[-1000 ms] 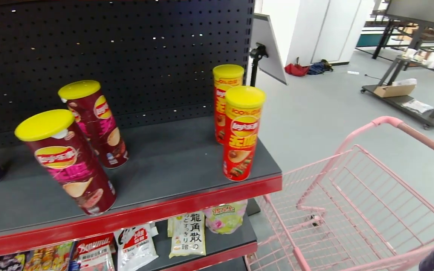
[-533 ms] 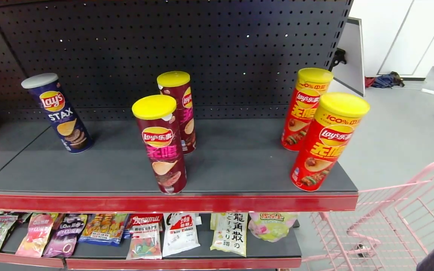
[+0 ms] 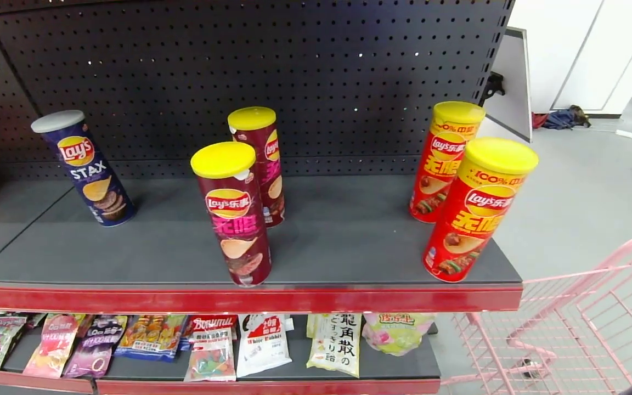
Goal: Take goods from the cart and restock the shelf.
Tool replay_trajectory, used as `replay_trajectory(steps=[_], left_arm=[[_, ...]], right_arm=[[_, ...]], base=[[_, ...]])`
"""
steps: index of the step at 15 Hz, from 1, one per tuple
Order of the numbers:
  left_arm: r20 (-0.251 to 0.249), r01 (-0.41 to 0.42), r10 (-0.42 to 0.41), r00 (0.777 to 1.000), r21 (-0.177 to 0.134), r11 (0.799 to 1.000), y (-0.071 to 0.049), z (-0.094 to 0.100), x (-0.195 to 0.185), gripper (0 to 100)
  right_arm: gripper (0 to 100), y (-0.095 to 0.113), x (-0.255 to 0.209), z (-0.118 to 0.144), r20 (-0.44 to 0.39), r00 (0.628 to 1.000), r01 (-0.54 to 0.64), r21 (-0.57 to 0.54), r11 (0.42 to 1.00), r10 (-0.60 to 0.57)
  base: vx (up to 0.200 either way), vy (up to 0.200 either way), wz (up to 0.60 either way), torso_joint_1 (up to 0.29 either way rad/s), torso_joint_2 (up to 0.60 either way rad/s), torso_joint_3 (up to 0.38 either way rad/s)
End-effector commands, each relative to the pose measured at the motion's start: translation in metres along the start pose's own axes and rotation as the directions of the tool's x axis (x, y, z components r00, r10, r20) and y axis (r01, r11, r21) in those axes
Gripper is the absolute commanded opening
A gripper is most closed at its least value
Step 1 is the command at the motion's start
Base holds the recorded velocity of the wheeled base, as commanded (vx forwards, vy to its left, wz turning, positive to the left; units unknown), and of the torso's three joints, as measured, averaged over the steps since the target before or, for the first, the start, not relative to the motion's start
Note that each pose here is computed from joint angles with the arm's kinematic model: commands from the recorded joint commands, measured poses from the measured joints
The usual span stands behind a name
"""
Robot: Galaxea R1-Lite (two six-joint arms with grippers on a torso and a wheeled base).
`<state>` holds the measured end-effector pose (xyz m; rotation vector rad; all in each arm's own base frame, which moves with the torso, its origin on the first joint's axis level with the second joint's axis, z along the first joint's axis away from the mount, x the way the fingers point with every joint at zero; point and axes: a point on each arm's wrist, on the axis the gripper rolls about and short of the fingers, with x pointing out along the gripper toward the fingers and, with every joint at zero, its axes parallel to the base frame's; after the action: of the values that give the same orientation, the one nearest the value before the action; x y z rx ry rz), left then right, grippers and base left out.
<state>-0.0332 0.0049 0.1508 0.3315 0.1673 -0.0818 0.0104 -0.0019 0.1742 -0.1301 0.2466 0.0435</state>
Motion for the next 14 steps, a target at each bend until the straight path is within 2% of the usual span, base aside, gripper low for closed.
replay_trajectory(steps=[1, 14], left_arm=[[0.012, -0.001, 0.001, 1.000, 0.000, 1.000, -0.0001, -0.0008, -0.0017, 100], [0.027, -0.006, 0.006, 1.000, -0.001, 1.000, -0.0005, -0.0025, -0.0045, 100]], right_arm=[[0, 0.0001, -0.0004, -0.0018, 0.000, 1.000, 0.000, -0.002, 1.000, 0.000], [0, -0.0004, -0.0058, -0.0089, 0.021, 1.000, 0.002, 0.003, 1.000, -0.002]], base=[[0.000, 0.200, 0.00, -0.007, 0.00, 0.002], [0.000, 0.200, 0.00, 0.002, 0.00, 0.002]])
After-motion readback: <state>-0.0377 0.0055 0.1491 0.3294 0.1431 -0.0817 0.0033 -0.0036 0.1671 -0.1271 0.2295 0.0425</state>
